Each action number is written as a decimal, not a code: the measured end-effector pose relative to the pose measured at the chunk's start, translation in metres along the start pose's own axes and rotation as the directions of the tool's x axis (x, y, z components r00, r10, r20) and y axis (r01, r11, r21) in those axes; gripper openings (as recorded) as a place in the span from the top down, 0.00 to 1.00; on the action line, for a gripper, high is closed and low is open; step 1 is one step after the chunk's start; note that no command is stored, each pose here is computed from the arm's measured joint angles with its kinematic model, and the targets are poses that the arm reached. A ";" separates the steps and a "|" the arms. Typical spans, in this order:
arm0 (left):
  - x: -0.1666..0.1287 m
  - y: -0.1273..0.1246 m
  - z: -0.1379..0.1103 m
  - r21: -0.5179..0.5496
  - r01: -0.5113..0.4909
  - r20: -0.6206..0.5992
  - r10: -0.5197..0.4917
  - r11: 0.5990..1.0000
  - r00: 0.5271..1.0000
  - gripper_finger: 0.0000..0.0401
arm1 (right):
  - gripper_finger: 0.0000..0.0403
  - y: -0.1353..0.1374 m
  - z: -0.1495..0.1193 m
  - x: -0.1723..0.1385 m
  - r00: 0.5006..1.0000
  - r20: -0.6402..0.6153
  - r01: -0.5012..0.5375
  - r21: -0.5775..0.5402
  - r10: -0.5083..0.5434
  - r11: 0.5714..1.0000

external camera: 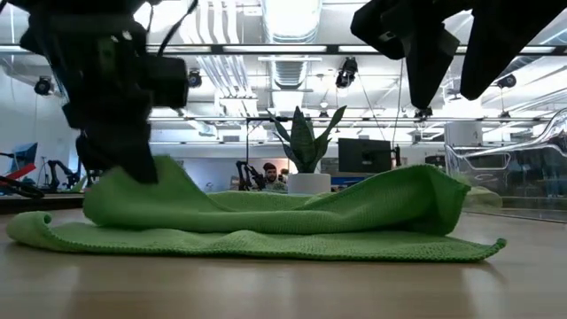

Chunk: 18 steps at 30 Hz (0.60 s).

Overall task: Fold microfiber towels
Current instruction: Fold the green towel on the table

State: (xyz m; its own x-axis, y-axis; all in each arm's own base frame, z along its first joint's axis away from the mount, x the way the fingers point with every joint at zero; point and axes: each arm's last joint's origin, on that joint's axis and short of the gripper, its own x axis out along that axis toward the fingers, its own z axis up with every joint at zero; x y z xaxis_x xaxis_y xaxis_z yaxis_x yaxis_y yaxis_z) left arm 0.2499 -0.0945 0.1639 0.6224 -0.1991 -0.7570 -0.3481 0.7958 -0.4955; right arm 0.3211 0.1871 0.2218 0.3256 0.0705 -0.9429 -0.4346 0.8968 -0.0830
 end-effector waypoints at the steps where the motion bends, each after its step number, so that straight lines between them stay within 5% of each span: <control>1: -0.005 -0.001 0.000 0.003 0.002 0.004 -0.002 1.000 1.000 0.99 | 0.61 0.000 0.000 0.000 1.000 0.002 0.000 0.004 0.000 1.000; 6: -0.025 0.000 0.001 0.036 -0.035 0.090 0.032 0.999 0.995 1.00 | 0.59 0.002 -0.002 0.001 1.000 -0.022 0.003 0.127 0.000 0.992; 9: -0.032 0.002 0.001 0.048 -0.045 0.119 0.039 0.998 0.992 1.00 | 0.59 0.004 -0.008 -0.012 0.995 -0.040 0.098 0.254 -0.091 0.962; 13: -0.034 0.003 0.001 0.047 -0.046 0.129 0.040 0.998 0.991 1.00 | 0.62 0.016 -0.021 -0.039 0.962 0.053 0.225 0.404 -0.269 0.886; 18: -0.034 0.002 -0.001 0.059 -0.043 0.127 0.036 0.997 0.991 1.00 | 0.62 0.023 -0.053 -0.036 0.956 0.021 0.217 0.617 -0.292 0.757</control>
State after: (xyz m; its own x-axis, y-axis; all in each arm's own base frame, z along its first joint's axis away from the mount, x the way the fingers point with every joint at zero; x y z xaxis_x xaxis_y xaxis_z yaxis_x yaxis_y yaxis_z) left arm 0.2273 -0.0866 0.1881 0.6935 -0.0964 -0.7140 -0.3329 0.8360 -0.4362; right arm 0.2552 0.1825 0.2368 0.4560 -0.1849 -0.8706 0.2596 0.9633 -0.0686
